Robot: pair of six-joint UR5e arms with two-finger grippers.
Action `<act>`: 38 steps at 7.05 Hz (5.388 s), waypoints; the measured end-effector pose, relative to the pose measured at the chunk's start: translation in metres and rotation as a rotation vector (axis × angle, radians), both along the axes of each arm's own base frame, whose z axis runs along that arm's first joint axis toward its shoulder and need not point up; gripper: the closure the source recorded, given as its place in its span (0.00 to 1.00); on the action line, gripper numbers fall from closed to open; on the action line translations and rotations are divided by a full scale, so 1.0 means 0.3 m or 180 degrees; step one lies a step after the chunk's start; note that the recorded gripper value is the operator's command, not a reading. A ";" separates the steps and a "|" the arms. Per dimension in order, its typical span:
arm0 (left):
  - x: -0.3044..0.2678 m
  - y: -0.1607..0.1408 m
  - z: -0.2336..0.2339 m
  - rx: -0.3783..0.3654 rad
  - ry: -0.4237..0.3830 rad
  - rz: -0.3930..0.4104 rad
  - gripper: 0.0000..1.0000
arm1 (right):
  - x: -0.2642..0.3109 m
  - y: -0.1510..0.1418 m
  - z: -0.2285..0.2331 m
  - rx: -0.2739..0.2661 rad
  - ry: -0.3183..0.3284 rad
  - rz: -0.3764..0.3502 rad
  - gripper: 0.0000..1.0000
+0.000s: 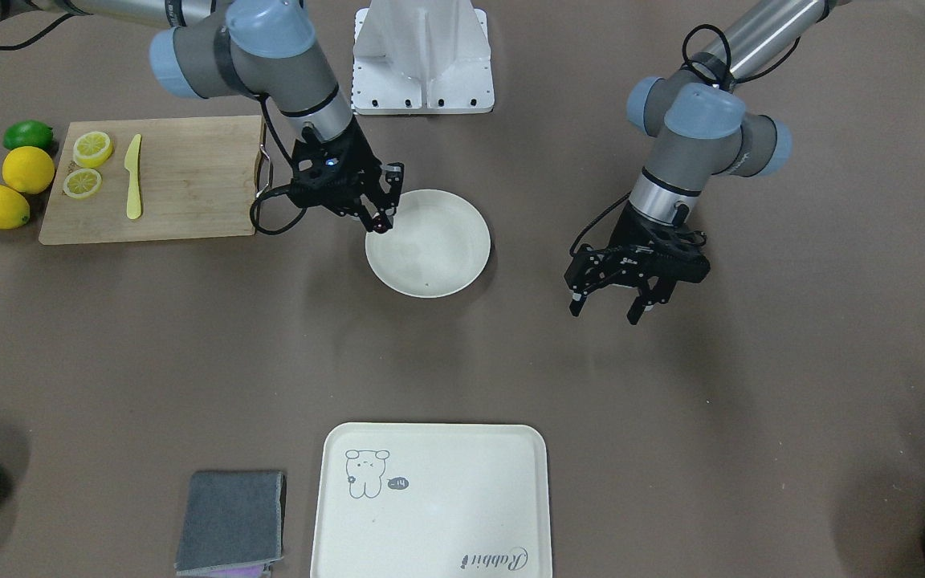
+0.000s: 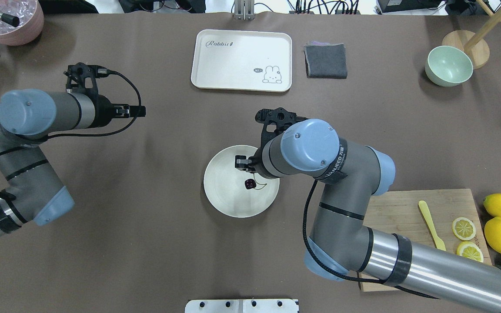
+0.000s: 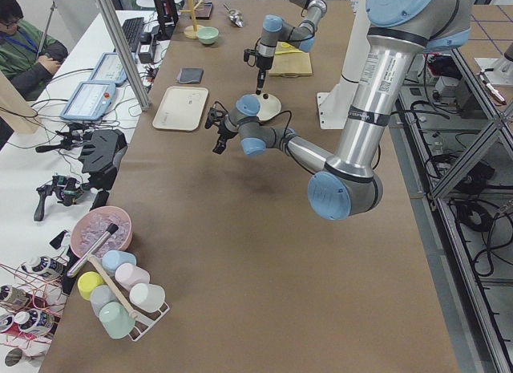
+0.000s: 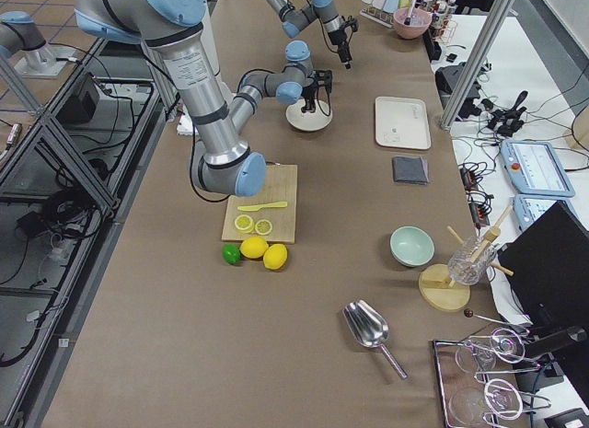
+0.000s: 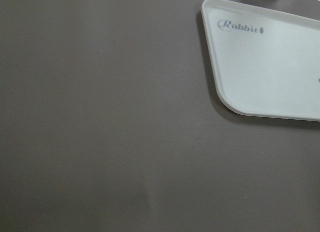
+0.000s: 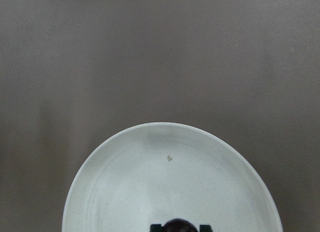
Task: Place red cherry on plate
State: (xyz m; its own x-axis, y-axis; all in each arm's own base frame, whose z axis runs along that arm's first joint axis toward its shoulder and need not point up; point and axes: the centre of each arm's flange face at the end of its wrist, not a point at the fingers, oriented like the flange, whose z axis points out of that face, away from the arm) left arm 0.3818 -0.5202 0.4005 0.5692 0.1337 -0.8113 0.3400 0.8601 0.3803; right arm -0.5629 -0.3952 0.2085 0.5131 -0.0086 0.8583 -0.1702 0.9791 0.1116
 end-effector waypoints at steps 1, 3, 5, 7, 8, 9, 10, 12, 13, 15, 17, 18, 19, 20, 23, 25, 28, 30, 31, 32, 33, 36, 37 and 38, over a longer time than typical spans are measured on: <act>-0.070 -0.029 0.027 -0.0026 -0.0011 0.0058 0.02 | -0.044 0.010 0.012 -0.0009 0.0048 -0.0027 1.00; -0.156 -0.065 0.043 -0.0093 0.0030 0.0135 0.02 | -0.087 0.015 0.041 -0.0044 0.0117 -0.0046 0.00; -0.239 -0.098 0.060 -0.0118 0.0035 0.0179 0.02 | -0.098 0.020 0.014 -0.0176 0.0051 0.0033 0.00; -0.400 -0.120 0.157 0.0022 -0.0156 0.0331 0.02 | -0.056 -0.017 -0.043 -0.0242 -0.0030 0.0112 0.00; -0.489 -0.128 0.209 0.0068 -0.0256 0.0368 0.02 | 0.022 -0.072 -0.076 -0.0305 -0.0041 0.0138 0.00; -0.600 -0.143 0.260 0.0089 -0.0381 0.0425 0.02 | 0.153 -0.147 -0.111 -0.0402 -0.0011 0.0129 0.00; -0.739 -0.155 0.332 0.0116 -0.0601 0.0561 0.02 | 0.331 -0.239 -0.119 -0.0472 0.0100 0.0093 0.00; -1.032 -0.153 0.495 0.0136 -0.1106 0.0827 0.02 | 0.742 -0.401 0.002 -0.0436 0.0406 -0.0036 0.00; -1.175 -0.150 0.543 0.0063 -0.1236 0.0832 0.02 | 0.963 -0.451 0.130 -0.0348 0.0534 -0.0118 0.00; -1.361 -0.103 0.613 -0.0138 -0.1183 0.0740 0.02 | 1.331 -0.455 0.442 -0.0151 0.0719 -0.0405 0.00; -1.425 -0.059 0.645 -0.0294 -0.0877 0.0775 0.02 | 1.639 -0.405 0.823 -0.0180 0.0853 -0.0655 0.00; -1.436 -0.035 0.673 -0.0359 -0.0820 0.0785 0.02 | 1.778 -0.380 1.012 -0.0251 0.0875 -0.0725 0.00; -1.439 -0.017 0.696 -0.0406 -0.0800 0.0791 0.02 | 1.899 -0.360 1.171 -0.0299 0.0888 -0.0777 0.00; -1.440 -0.003 0.711 -0.0438 -0.0791 0.0796 0.02 | 2.002 -0.326 1.302 -0.0331 0.0888 -0.0816 0.00; -1.446 -0.013 0.688 -0.0583 -0.0771 0.0808 0.02 | 2.134 -0.211 1.466 -0.0459 0.0847 -0.0781 0.00; -1.462 -0.005 0.678 -0.0624 -0.0762 0.0785 0.02 | 2.141 -0.202 1.467 -0.0461 0.0845 -0.0766 0.00; -1.469 0.004 0.684 -0.0651 -0.0765 0.0773 0.02 | 2.142 -0.209 1.458 -0.0438 0.0842 -0.0764 0.00; -1.473 0.007 0.693 -0.0672 -0.0768 0.0765 0.02 | 2.139 -0.217 1.446 -0.0414 0.0803 -0.0759 0.00; -1.480 0.009 0.696 -0.0679 -0.0771 0.0752 0.02 | 2.139 -0.221 1.441 -0.0401 0.0795 -0.0758 0.00; -1.492 0.011 0.698 -0.0687 -0.0770 0.0729 0.02 | 2.139 -0.222 1.439 -0.0397 0.0793 -0.0758 0.00; -1.502 0.012 0.699 -0.0692 -0.0770 0.0711 0.02 | 2.138 -0.222 1.440 -0.0399 0.0791 -0.0758 0.00; -1.509 0.008 0.691 -0.0685 -0.0771 0.0691 0.02 | 2.138 -0.216 1.451 -0.0429 0.0787 -0.0755 0.00; -1.510 0.006 0.688 -0.0680 -0.0772 0.0687 0.02 | 2.138 -0.215 1.452 -0.0432 0.0786 -0.0755 0.00; -1.511 0.005 0.686 -0.0676 -0.0774 0.0683 0.02 | 2.139 -0.215 1.452 -0.0432 0.0786 -0.0753 0.00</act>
State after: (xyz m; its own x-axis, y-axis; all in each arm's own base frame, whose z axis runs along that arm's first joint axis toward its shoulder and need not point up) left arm -0.0714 -0.5186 0.6063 0.7257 0.1142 -0.6784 0.0656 0.9701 0.2335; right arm 0.0787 -0.4596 0.6442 0.7025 -0.0465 0.7102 0.0787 0.9968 -0.0126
